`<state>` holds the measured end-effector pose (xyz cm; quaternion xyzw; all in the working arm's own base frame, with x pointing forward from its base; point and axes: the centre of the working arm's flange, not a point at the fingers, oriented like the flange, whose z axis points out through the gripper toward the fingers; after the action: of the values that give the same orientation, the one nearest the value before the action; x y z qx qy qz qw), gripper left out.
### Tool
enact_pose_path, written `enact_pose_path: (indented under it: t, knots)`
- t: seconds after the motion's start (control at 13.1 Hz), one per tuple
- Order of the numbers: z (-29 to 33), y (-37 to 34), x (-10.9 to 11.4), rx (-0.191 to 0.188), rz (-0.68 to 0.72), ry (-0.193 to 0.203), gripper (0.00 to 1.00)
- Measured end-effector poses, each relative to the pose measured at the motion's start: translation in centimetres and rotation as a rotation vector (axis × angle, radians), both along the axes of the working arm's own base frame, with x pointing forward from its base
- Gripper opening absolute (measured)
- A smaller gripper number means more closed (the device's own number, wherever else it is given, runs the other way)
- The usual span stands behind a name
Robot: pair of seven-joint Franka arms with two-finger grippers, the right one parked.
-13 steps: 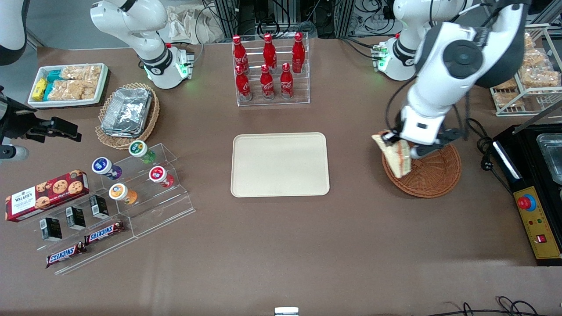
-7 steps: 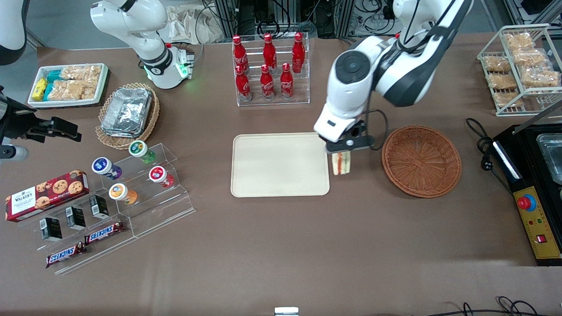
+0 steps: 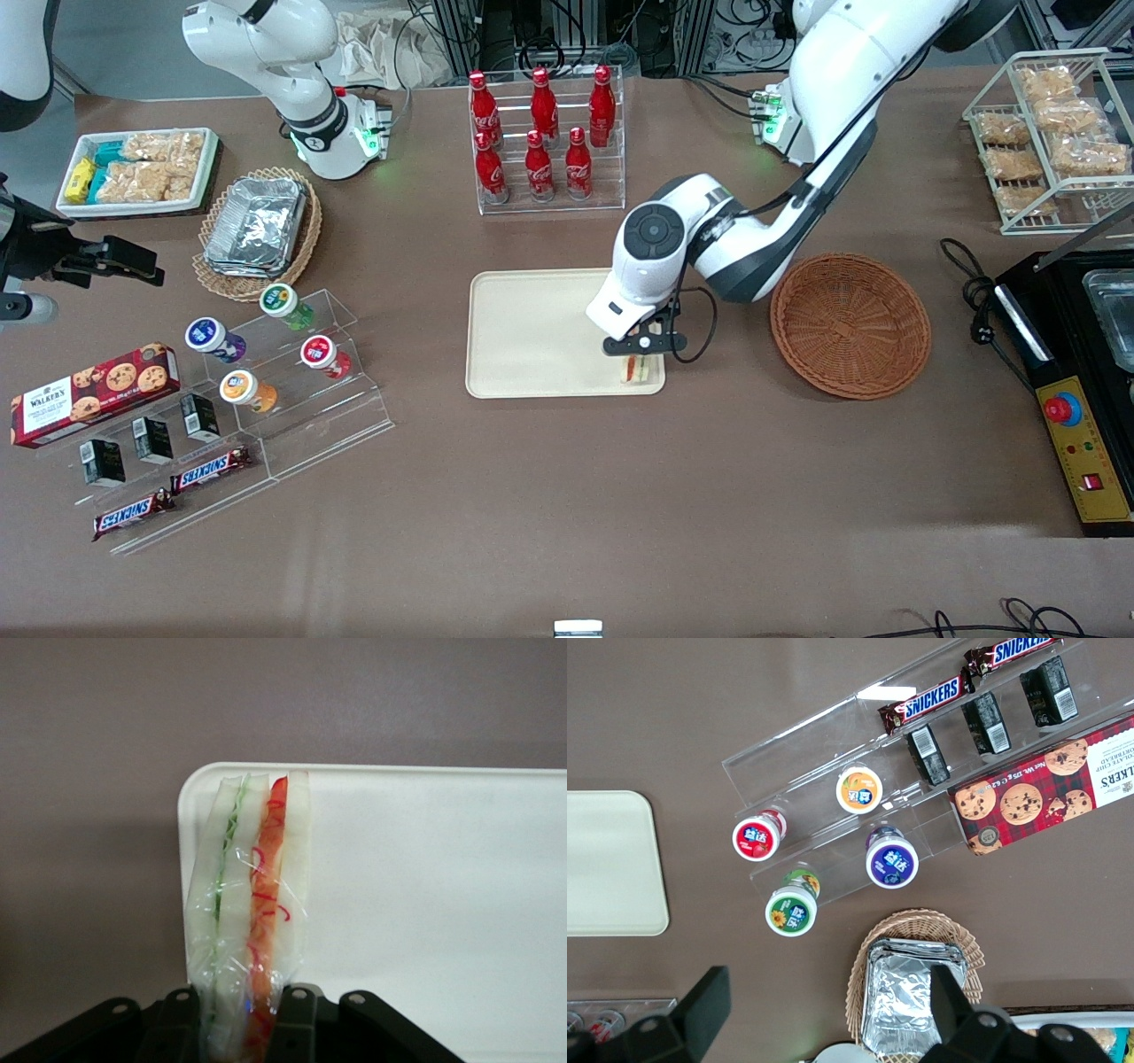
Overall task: Place sandwich from basket to tray
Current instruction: 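Lower the sandwich onto the tray and open the left gripper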
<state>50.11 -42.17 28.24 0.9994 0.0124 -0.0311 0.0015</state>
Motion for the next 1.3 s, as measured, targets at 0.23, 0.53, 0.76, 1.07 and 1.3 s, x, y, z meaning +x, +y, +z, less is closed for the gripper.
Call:
enact_pose_path:
  t: [0.23,0.53,0.76,1.07,1.3]
  knots:
    - [-2.7,-0.6,-0.6,0.034,0.005,0.001,0.25]
    - [-3.5,-1.5,-1.4,0.047,0.010,0.001,0.22]
    - [-3.4,-1.5,-1.3,0.055,0.055,-0.012,0.52]
    - [-2.4,-1.6,-0.7,0.055,0.079,-0.025,0.95]
    - [1.4,-0.5,1.3,0.150,0.113,-0.009,1.00]
